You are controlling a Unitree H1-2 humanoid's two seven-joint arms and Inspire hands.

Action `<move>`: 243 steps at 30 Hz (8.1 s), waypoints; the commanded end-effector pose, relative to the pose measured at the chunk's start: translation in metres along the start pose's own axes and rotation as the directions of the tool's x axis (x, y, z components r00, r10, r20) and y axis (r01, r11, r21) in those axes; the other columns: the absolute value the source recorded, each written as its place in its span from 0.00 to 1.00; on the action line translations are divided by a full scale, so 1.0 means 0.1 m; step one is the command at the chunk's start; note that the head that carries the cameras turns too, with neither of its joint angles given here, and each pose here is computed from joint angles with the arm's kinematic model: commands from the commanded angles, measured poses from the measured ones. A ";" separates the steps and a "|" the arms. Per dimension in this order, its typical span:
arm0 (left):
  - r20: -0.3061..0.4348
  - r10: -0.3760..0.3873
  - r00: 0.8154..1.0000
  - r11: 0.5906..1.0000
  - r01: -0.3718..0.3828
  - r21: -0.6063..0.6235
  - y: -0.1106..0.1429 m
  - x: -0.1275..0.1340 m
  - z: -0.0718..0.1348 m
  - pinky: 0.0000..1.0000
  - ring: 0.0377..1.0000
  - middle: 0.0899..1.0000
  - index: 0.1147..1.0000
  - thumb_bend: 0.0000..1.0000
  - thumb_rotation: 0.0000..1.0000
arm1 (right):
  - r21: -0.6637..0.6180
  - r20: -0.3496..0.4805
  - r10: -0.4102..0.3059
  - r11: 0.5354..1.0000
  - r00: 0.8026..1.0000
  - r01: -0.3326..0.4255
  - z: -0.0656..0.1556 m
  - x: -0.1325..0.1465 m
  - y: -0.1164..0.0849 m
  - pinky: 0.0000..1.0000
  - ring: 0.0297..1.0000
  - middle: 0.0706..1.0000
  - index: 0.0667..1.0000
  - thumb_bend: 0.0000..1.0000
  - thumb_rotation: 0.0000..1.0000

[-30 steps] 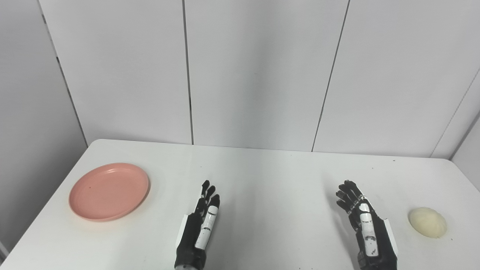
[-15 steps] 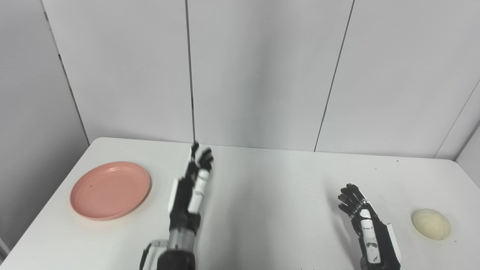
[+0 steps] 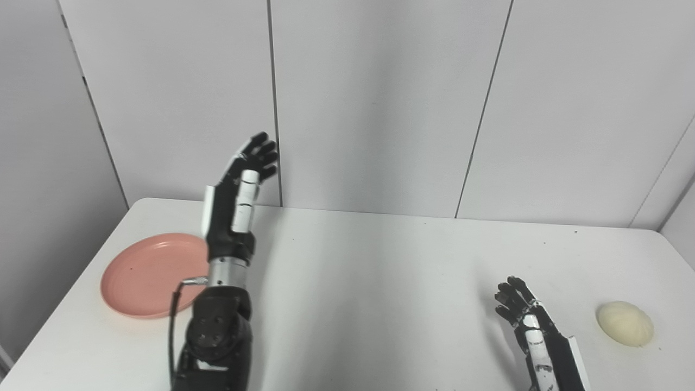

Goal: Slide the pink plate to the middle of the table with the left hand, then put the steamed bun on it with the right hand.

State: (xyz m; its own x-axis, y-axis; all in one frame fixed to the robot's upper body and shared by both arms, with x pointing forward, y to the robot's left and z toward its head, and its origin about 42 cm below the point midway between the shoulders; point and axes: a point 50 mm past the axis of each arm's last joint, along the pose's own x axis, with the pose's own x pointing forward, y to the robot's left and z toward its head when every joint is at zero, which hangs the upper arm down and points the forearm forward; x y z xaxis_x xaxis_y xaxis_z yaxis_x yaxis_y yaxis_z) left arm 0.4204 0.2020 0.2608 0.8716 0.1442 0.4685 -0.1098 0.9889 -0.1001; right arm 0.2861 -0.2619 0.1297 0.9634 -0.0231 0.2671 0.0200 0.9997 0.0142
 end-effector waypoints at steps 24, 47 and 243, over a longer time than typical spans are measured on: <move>0.125 0.533 0.837 0.831 -0.545 0.109 1.77 0.44 -0.36 0.99 0.93 0.91 0.93 0.87 0.91 | -0.063 -0.098 0.010 0.998 0.995 -0.016 -0.26 -0.14 -0.09 0.83 0.84 0.84 0.85 0.40 0.91; -0.109 0.677 0.728 0.736 -0.669 0.102 2.04 0.28 -0.88 0.85 0.95 0.96 1.00 0.72 0.89 | -0.063 -0.093 0.013 0.998 0.996 -0.018 -0.24 -0.14 -0.10 0.83 0.83 0.83 0.84 0.38 0.91; -0.514 -0.298 0.804 0.950 0.198 -0.240 -0.81 -0.63 -1.00 0.87 0.81 0.78 1.00 0.60 0.72 | -0.191 -0.092 -0.027 0.981 0.995 0.009 -0.08 -0.14 0.66 0.66 0.71 0.73 0.70 0.38 0.80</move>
State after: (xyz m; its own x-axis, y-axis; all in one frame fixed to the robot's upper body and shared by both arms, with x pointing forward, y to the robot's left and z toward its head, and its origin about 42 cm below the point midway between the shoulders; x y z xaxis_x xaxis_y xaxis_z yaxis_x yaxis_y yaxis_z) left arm 0.4242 0.1228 0.1451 0.9833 -0.1718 -0.0602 0.1583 0.9703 -0.1832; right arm 0.2829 -0.1998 0.1293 0.9796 -0.0293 0.1987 0.0667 0.9806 -0.1841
